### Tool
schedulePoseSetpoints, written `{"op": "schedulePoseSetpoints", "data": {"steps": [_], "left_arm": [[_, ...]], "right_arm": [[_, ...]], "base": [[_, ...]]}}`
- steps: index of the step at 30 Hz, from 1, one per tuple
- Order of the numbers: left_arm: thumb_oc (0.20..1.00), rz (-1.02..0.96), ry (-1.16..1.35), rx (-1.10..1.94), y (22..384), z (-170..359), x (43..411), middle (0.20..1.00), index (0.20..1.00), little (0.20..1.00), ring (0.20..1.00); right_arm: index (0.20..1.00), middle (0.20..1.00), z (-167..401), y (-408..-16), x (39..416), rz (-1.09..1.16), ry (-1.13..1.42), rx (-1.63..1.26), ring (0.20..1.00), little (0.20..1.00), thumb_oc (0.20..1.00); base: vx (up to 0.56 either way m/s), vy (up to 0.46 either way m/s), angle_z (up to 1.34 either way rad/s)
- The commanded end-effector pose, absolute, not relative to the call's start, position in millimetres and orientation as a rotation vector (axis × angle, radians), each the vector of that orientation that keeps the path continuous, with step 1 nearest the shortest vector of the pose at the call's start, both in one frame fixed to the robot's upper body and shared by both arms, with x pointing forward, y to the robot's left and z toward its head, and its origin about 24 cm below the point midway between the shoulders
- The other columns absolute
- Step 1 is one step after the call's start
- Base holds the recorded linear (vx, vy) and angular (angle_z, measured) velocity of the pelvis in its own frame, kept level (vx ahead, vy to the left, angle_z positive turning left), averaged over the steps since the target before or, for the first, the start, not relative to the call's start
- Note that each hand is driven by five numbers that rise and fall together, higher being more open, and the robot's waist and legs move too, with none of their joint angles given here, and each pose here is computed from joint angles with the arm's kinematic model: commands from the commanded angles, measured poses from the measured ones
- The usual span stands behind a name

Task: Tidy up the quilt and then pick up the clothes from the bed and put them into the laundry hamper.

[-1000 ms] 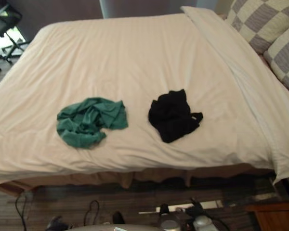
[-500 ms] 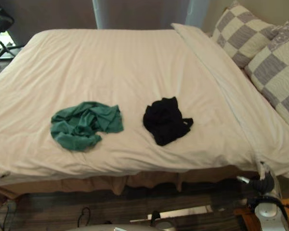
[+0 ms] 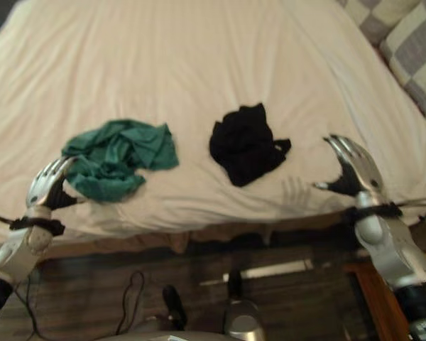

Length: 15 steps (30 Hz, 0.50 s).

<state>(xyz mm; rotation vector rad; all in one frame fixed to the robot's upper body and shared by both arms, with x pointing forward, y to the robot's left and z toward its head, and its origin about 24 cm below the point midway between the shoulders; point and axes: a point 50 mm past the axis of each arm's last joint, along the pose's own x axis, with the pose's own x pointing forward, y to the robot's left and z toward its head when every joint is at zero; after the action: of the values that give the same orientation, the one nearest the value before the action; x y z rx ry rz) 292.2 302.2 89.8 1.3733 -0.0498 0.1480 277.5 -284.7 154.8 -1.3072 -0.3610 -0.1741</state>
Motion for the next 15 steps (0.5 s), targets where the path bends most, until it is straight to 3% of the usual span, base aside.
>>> {"op": "schedulePoseSetpoints", "data": {"steps": [1,7,8,9,10,15], "left_arm": [[1.000,0.363,-0.191,1.571,324,160,315,1.000,1.000,1.000,1.000],[1.000,0.477,-0.227,1.755,333,206,332,1.000,1.000,1.000,1.000],[0.831,0.468,-0.172,1.853,339,211,335,0.831,0.831,0.831,0.831],[0.288,0.469,-0.173,1.854,339,212,336,0.288,0.288,0.288,0.288],[0.200,0.439,-0.126,1.862,342,208,336,0.200,0.200,0.200,0.200],[0.200,0.288,-0.089,1.825,332,182,337,0.200,0.200,0.200,0.200]], "right_arm": [[1.000,1.000,203,-262,284,-0.177,-0.620,-1.382,1.000,1.000,1.000],[1.000,1.000,221,-249,290,-0.158,-0.719,-1.436,1.000,1.000,1.000],[1.000,1.000,232,-241,291,-0.152,-0.779,-1.440,1.000,1.000,1.000],[1.000,1.000,233,-241,291,-0.154,-0.780,-1.439,1.000,1.000,1.000],[1.000,1.000,237,-240,291,-0.161,-0.802,-1.442,1.000,1.000,1.000],[1.000,1.000,259,-225,283,-0.178,-0.928,-1.430,1.000,1.000,1.000]], "base": [[-0.01,-0.016,-0.12],[-0.05,-0.015,-0.06],[-0.07,-0.014,-0.14],[-0.06,-0.010,-0.15],[-0.02,-0.012,-0.12],[0.02,-0.028,-0.05]]}}
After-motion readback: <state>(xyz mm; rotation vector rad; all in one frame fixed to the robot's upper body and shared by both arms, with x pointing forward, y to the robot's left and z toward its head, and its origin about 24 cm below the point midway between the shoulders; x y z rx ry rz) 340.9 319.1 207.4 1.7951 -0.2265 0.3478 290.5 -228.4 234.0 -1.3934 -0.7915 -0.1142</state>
